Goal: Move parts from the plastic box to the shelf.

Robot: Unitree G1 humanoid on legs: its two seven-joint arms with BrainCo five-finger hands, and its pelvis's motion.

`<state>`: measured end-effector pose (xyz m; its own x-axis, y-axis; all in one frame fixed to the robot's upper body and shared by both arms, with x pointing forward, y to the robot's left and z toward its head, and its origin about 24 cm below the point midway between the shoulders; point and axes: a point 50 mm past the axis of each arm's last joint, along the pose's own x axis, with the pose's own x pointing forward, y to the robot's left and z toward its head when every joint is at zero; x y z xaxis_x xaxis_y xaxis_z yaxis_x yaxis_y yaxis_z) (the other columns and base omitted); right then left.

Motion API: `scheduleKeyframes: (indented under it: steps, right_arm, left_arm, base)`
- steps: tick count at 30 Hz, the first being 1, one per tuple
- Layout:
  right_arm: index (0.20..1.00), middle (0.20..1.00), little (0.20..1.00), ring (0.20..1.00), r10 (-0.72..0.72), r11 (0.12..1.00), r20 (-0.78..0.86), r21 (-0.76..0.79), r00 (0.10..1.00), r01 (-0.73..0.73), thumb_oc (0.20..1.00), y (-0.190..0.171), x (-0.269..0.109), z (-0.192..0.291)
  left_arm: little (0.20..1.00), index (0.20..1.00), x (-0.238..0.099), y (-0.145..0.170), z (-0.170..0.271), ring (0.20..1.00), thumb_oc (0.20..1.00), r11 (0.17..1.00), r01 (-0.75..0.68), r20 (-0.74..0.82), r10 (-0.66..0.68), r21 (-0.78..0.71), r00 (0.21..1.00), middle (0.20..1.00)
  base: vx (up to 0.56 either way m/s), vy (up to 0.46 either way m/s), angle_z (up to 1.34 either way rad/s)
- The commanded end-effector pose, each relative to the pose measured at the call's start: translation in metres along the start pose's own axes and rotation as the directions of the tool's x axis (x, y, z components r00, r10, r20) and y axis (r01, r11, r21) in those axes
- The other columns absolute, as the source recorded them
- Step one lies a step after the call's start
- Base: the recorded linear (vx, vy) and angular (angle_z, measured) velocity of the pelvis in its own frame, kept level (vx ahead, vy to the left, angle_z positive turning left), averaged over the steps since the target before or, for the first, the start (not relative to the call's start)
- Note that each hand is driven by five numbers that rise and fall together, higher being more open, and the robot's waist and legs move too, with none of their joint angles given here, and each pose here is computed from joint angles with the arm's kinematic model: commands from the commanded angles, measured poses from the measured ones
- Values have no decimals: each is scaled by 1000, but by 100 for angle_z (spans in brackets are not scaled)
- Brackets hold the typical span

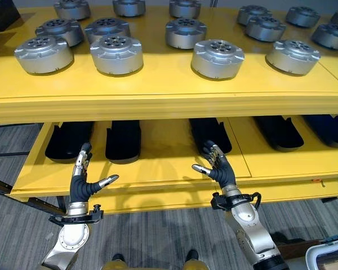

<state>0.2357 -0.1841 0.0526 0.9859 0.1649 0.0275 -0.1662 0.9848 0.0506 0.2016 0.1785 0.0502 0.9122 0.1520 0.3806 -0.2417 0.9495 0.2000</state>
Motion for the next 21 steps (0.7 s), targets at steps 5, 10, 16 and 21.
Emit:
scheduleKeyframes:
  steps: [5, 10, 16, 21]
  right_arm:
    - [1000, 1000, 1000, 1000, 63, 995, 167, 59, 984, -74, 1000, 21, 10, 24]
    - [1000, 1000, 1000, 1000, 76, 995, 156, 56, 985, -85, 1000, 26, 9, 20]
    - [1000, 1000, 1000, 1000, 85, 995, 140, 44, 986, -92, 1000, 29, 7, 15]
    - [1000, 1000, 1000, 1000, 100, 993, 124, 45, 987, -106, 1000, 34, 8, 11]
  left_arm:
    - [1000, 1000, 21, 4, 15, 1000, 1000, 998, -30, 175, 19, 60, 984, 1000]
    - [1000, 1000, 33, 11, 7, 1000, 1000, 994, -72, 151, 59, 85, 987, 1000]
    - [1000, 1000, 44, 11, 6, 1000, 1000, 990, -86, 176, 66, 111, 982, 1000]
    - [1000, 1000, 56, 3, 10, 1000, 1000, 993, -76, 186, 57, 95, 981, 1000]
  base:
    - [25, 6, -2]
    - [42, 15, -5]
    - [36, 0, -2]
    - [13, -32, -5]
